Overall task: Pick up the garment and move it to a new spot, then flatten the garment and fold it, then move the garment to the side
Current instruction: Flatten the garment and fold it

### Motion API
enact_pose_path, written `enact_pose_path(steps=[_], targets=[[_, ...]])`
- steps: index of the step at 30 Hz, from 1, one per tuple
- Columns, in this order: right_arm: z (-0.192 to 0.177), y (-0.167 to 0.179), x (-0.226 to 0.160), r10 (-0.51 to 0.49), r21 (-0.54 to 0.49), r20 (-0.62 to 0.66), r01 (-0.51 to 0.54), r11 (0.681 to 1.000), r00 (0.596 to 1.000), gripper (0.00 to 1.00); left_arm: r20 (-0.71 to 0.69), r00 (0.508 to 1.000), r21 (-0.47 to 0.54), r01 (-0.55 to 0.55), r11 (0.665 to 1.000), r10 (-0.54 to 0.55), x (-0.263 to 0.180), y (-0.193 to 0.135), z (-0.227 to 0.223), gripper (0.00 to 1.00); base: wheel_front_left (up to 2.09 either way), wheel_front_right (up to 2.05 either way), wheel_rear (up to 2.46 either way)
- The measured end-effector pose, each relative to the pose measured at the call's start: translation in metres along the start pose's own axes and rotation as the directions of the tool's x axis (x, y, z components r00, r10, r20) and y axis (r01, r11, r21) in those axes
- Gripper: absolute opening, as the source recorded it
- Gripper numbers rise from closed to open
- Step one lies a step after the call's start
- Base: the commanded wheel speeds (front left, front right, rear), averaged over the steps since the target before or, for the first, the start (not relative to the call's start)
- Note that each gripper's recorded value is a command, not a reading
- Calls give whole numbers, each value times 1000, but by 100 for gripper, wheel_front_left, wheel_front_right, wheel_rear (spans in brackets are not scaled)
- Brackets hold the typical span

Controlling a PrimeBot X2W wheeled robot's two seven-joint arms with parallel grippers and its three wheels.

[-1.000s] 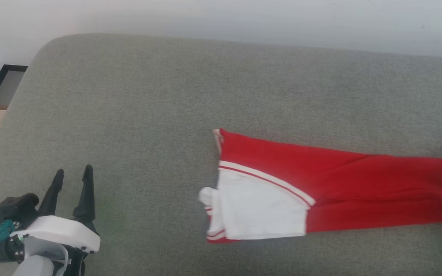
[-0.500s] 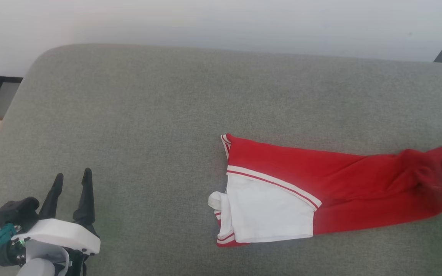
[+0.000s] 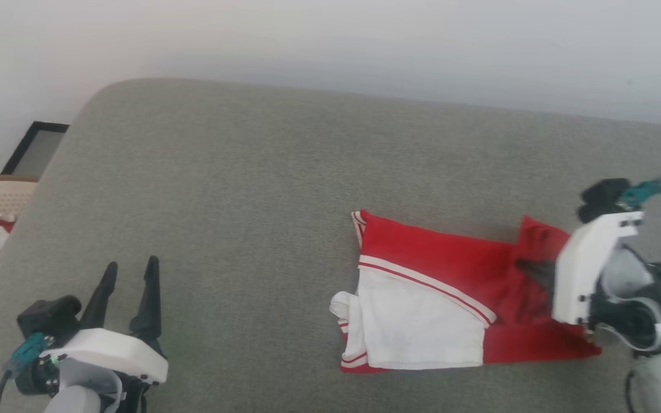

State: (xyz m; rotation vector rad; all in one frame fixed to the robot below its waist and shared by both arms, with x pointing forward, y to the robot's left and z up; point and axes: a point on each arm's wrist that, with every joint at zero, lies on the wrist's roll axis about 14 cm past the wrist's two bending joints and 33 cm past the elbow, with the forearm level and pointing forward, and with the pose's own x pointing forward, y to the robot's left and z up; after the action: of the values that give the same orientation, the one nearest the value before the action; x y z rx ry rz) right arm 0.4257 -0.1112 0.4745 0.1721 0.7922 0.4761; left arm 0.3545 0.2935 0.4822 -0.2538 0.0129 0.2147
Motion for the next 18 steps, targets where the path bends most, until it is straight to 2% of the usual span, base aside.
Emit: enact_pose_path(steps=[8, 12, 18], targets=[[-7, 74, 39, 146, -106, -73, -153, 983, 987, 0, 21, 1000, -4, -8, 1000, 8, -7, 2, 8, 100, 0, 0, 0], [-13, 94, 53, 167, -157, -107, -183, 971, 980, 0, 31, 999, -7, -14, 1000, 14, -11, 5, 12, 100, 0, 0, 0], [-22, 123, 70, 215, -174, -137, -237, 956, 967, 0, 31, 999, -14, -21, 1000, 21, -14, 7, 12, 100, 0, 0, 0]])
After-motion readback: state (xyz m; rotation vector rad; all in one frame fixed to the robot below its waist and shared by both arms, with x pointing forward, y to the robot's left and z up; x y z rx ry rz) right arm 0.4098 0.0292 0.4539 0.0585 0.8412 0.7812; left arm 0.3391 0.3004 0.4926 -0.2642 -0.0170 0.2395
